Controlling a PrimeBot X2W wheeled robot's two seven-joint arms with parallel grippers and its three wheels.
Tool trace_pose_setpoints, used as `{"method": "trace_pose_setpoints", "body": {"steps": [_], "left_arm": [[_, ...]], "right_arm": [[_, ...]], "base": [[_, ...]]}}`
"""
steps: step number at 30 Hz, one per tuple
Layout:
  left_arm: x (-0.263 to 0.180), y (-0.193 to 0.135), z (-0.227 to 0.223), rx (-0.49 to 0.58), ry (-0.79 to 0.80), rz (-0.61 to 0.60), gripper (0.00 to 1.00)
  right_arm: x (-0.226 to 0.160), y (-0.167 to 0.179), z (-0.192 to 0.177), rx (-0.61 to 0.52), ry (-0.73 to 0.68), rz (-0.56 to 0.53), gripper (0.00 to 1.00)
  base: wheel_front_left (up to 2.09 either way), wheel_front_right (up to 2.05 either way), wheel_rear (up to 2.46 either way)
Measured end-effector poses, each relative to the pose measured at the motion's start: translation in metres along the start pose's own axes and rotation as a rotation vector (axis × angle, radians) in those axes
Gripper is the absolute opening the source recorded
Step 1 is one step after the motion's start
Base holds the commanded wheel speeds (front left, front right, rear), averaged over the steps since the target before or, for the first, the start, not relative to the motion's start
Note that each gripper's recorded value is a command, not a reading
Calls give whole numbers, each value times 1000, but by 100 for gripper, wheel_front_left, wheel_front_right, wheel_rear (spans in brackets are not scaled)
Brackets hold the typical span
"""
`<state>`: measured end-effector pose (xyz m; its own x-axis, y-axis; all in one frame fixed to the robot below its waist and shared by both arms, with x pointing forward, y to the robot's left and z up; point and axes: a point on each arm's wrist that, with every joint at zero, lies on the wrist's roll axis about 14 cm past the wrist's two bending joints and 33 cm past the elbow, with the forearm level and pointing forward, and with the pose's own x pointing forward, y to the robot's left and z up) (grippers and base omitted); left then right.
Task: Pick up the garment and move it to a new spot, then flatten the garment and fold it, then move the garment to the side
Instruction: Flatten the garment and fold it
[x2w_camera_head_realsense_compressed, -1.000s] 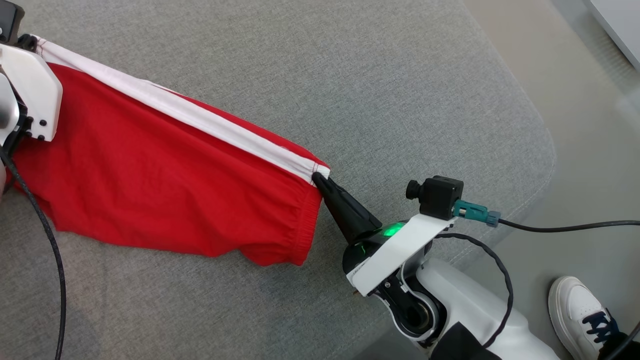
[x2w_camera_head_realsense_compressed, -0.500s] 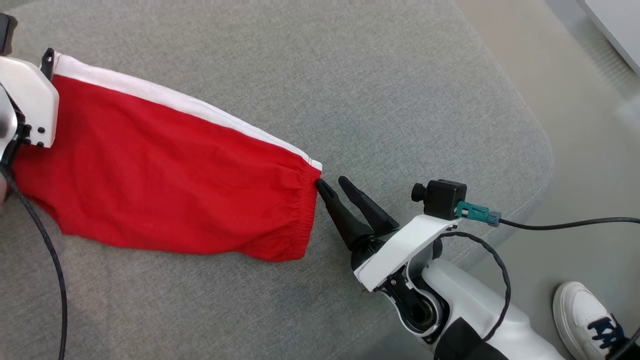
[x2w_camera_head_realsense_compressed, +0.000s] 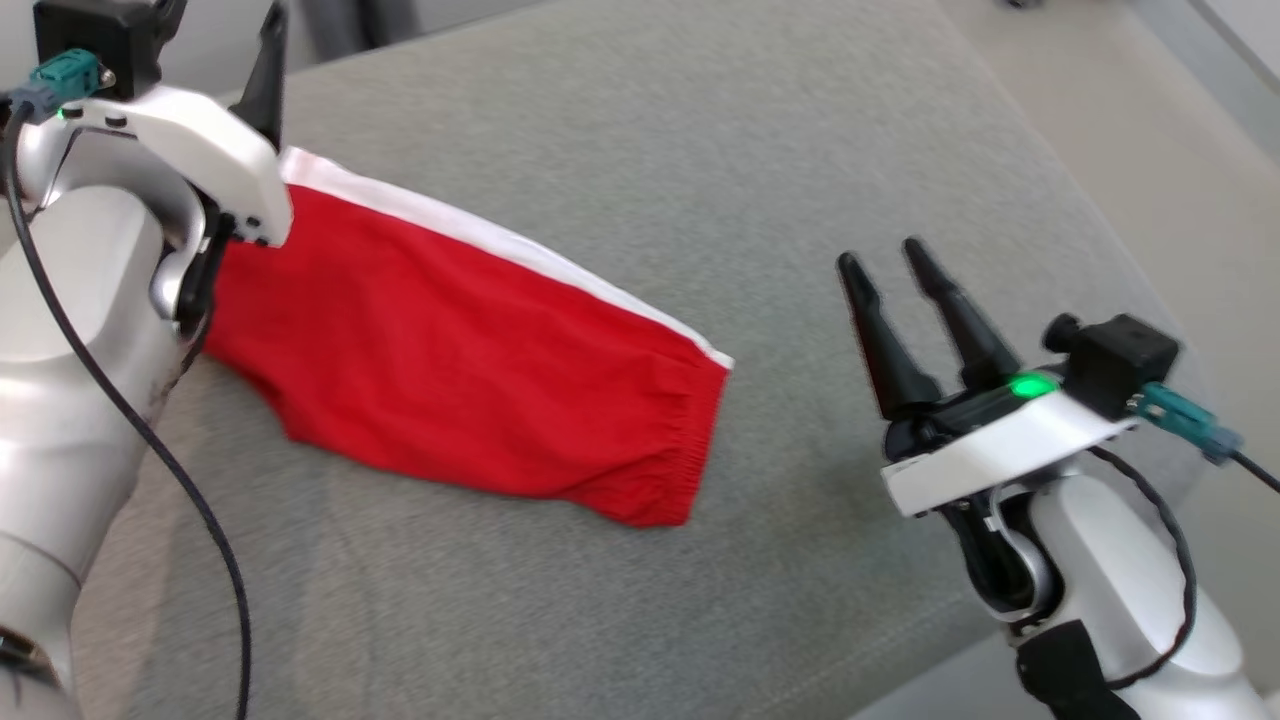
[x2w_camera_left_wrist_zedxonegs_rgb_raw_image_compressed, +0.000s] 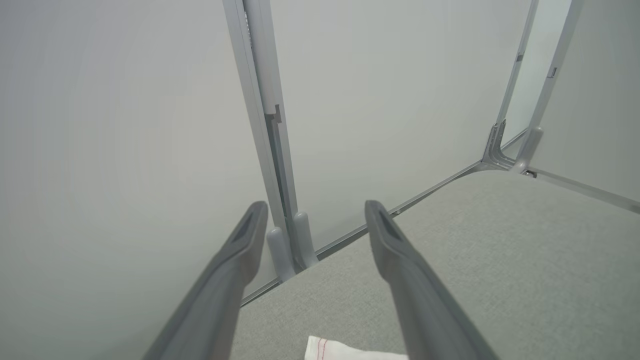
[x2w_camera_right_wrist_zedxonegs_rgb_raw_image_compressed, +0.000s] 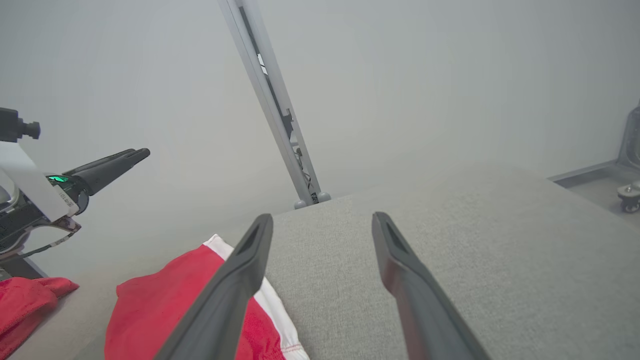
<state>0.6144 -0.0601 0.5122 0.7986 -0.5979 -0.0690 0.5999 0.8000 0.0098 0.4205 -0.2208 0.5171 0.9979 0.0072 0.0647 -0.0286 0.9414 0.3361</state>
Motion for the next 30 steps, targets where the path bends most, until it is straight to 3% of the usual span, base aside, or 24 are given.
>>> {"method": "trace_pose_setpoints", "body": {"steps": [5,8,13,22,30], "left_arm": [[-53,12,27,-39,-130,84,100],[-95,22,33,25,-180,162,100],[-166,27,25,-31,-218,304,100],[-264,25,3,-121,-237,513,100],[-302,19,-6,-107,-235,553,100]], "right_arm": [[0,25,21,-201,-73,105,100],[0,43,35,-266,-129,158,100],[-8,66,39,-360,-163,229,100],[-20,72,32,-310,-159,224,100],[-30,71,19,-238,-130,195,100]], "base": [[0,0,0],[0,0,0],[0,0,0],[0,0,0],[0,0,0]]}}
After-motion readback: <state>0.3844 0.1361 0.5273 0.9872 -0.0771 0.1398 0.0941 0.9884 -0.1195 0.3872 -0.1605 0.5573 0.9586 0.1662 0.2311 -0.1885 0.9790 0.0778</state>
